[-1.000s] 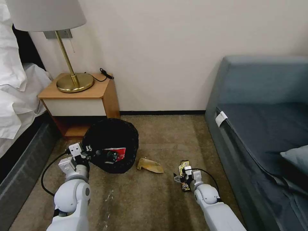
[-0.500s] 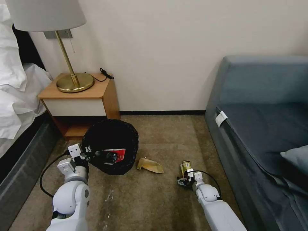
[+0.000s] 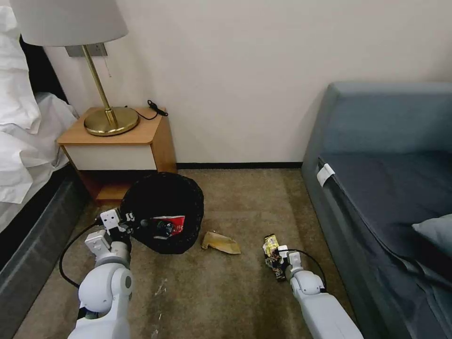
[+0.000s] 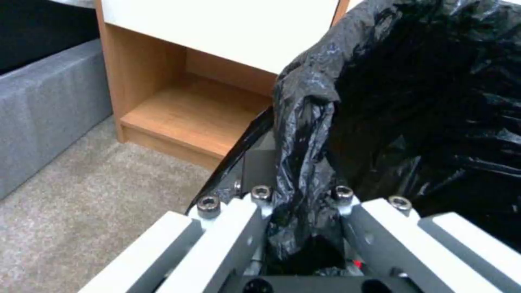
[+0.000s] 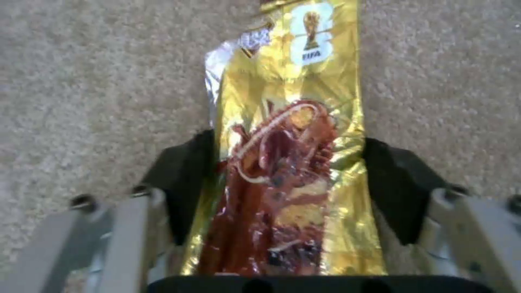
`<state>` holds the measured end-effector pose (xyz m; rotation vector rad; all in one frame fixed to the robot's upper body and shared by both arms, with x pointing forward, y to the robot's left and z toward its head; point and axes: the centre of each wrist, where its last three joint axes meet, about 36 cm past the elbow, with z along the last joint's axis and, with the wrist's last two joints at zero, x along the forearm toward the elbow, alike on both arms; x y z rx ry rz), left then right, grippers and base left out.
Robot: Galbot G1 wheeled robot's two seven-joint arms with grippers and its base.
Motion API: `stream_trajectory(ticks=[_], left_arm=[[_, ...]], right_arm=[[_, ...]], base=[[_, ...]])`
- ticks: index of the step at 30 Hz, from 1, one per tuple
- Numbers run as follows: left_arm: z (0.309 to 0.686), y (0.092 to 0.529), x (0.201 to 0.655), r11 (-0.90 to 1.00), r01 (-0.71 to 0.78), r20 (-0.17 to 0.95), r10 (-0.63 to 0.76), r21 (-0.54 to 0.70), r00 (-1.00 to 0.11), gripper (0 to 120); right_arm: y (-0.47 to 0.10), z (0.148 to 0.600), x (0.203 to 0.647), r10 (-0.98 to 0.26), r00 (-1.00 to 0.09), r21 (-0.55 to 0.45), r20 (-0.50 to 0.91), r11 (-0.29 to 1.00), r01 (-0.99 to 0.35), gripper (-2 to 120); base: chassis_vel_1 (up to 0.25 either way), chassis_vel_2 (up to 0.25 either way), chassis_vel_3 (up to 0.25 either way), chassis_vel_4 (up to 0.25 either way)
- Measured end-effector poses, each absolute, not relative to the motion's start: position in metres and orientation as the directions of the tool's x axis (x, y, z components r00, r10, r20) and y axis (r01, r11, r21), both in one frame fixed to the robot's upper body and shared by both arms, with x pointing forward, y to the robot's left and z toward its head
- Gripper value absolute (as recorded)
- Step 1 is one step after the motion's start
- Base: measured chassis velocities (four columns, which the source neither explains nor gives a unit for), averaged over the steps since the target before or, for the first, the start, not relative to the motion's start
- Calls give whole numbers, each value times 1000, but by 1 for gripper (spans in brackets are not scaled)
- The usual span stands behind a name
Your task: Pick up the trash bin, then pick up the garbage on the floor and place it into the trash bin.
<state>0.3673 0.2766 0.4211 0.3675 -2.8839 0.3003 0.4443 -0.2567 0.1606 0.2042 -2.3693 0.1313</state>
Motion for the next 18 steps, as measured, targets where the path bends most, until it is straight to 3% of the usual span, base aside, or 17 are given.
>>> stream_trajectory(ticks=[2,4,18], left_arm=[[421,277,367,948,-267,240,-223,-173,-945,3],[421,278,367,947,-271,241,-226,-171,-944,3],[420,279,364,947,-271,244,-226,-171,-943,3]], right_arm=[[-257,160,444,-110,-714,-35,692,982,-186,61],[-258,160,442,-108,-718,-38,688,982,-183,45],[-258,156,436,-102,-736,-59,669,980,-190,0]], base=[[0,0,0,0],[0,0,0,0],[0,0,0,0]])
